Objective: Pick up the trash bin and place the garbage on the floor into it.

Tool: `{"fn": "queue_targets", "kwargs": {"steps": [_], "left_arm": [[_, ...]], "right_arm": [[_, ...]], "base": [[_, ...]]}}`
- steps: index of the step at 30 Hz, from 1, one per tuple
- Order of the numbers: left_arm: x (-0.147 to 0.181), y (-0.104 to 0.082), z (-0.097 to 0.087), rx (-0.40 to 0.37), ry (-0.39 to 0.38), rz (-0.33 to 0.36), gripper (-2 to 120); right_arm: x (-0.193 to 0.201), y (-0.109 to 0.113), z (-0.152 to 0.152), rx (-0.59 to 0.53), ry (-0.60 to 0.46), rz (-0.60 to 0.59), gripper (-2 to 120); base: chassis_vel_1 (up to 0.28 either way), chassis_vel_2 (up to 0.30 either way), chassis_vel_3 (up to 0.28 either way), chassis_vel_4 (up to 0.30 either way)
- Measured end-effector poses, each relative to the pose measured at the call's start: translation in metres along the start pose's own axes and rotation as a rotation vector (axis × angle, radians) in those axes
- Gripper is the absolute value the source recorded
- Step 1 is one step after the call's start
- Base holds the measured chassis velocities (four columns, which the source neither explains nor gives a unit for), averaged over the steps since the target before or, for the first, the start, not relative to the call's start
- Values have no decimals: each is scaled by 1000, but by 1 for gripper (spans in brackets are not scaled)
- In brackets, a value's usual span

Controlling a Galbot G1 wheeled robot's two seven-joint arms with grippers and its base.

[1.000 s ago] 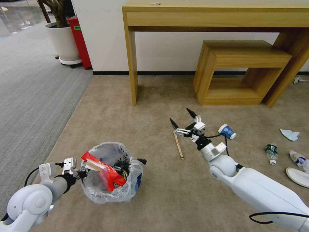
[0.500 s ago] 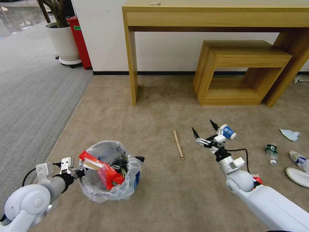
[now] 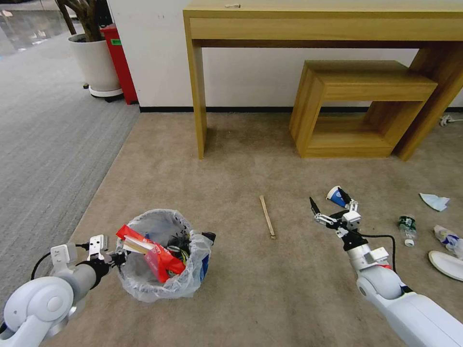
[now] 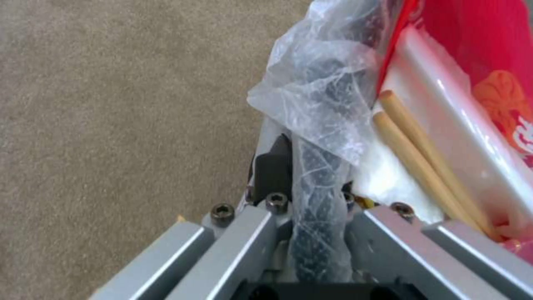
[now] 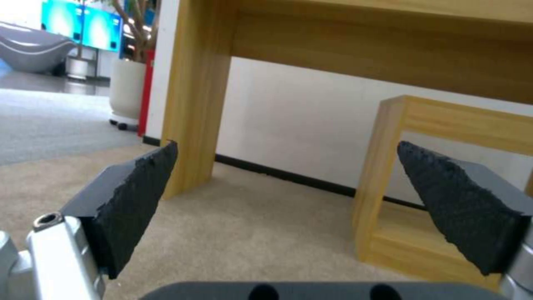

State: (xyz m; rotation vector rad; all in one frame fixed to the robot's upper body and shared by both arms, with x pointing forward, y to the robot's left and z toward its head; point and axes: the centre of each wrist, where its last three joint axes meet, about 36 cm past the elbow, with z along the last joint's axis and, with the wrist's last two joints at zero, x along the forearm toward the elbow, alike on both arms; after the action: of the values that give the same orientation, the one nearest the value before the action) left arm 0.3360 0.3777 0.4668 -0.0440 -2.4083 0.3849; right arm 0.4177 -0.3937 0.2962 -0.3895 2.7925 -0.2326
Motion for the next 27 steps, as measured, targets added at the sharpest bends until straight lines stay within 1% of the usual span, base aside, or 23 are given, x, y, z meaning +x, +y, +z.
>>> {"fn": "queue_targets", "kwargs": {"steps": [13, 20, 27], "left_arm": [[1, 2, 0, 4, -3, -4, 0], [1, 2, 0, 6, -3, -4, 0], [-1, 4, 1, 4, 0, -6, 0]], "right_arm": [[14, -12, 6, 29, 20, 31, 100], [29, -21, 10, 45, 54, 63, 100], [67, -45, 11, 67, 132, 109, 100]], "base": [[0, 0, 0, 0], [0, 0, 0, 0], [0, 0, 0, 0]]}}
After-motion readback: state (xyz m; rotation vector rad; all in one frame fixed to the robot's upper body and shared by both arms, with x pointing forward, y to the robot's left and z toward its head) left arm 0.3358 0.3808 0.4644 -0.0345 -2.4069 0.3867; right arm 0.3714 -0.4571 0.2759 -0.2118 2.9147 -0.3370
